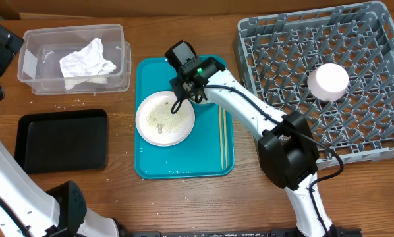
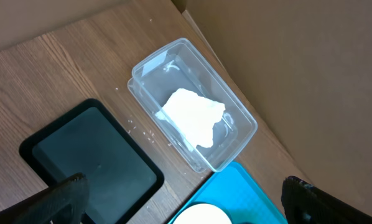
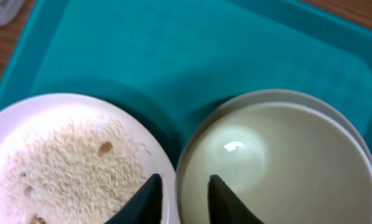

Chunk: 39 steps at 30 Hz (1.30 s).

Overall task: Sort waste into correct bins and load items into the dishwasher
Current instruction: 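Move the right gripper to the tray and grasp the white cup, then carry the cup to the rack's back edge and set it down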

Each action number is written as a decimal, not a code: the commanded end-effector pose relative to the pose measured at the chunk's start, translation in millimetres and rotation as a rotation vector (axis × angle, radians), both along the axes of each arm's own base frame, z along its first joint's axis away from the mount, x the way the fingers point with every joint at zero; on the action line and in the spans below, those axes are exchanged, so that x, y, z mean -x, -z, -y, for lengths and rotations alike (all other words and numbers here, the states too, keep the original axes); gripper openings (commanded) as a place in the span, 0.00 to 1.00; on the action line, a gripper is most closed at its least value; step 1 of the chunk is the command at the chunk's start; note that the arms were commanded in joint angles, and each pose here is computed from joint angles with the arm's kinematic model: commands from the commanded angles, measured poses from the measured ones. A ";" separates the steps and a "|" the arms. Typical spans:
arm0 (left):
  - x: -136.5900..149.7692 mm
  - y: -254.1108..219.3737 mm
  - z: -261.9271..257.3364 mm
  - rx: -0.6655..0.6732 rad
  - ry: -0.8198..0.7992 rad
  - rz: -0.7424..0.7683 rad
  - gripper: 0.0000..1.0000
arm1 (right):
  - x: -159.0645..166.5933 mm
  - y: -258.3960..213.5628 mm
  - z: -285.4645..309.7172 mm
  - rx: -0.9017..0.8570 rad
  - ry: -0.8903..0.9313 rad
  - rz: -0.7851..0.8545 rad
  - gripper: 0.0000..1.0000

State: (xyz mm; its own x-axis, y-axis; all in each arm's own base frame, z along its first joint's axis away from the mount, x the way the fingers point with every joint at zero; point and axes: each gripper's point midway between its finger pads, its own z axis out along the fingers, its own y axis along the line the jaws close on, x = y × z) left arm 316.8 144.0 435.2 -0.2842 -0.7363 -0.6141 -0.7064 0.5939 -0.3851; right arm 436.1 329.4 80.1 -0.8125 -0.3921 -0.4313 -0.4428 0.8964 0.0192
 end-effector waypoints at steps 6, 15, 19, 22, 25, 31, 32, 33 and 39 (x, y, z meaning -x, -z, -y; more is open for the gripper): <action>6.7 -7.3 1.7 -0.012 -0.010 0.020 1.00 | 3.0 -9.5 -2.0 -0.020 0.005 -0.027 0.04; 6.7 -7.3 1.7 -0.012 -0.010 0.020 1.00 | -30.4 -130.8 36.6 -0.147 0.160 0.063 0.04; 6.7 -7.3 1.7 -0.012 -0.010 0.020 1.00 | -53.3 -176.4 112.1 -0.239 0.321 0.054 0.04; 6.7 -7.3 1.7 -0.012 -0.010 0.020 1.00 | -62.6 -185.0 170.2 -0.337 0.404 -0.017 0.04; 6.7 -7.3 1.7 -0.012 -0.010 0.020 1.00 | -71.0 -189.1 231.6 -0.509 0.450 -0.095 0.04; 6.7 -7.3 1.7 -0.012 -0.010 0.020 1.00 | -80.7 -203.9 284.3 -0.780 0.329 -0.089 0.04; 6.7 -7.3 1.7 -0.012 -0.010 0.020 1.00 | -81.7 -205.5 287.4 -0.831 0.294 -0.087 0.04; 6.7 -7.3 1.7 -0.012 -0.010 0.020 1.00 | -82.6 -208.7 288.7 -0.897 0.247 -0.085 0.04; 6.7 -7.3 1.7 -0.012 -0.010 0.020 1.00 | -105.6 -205.7 301.6 -1.250 0.087 -0.117 0.04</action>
State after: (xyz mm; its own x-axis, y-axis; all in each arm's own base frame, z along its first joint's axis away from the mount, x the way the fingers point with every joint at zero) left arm 316.8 143.9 435.1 -0.2845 -0.7364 -0.6138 -0.7065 0.5938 -0.3850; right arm 549.5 15.5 286.9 -0.8091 0.2983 -0.5064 -0.2825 0.5582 0.7801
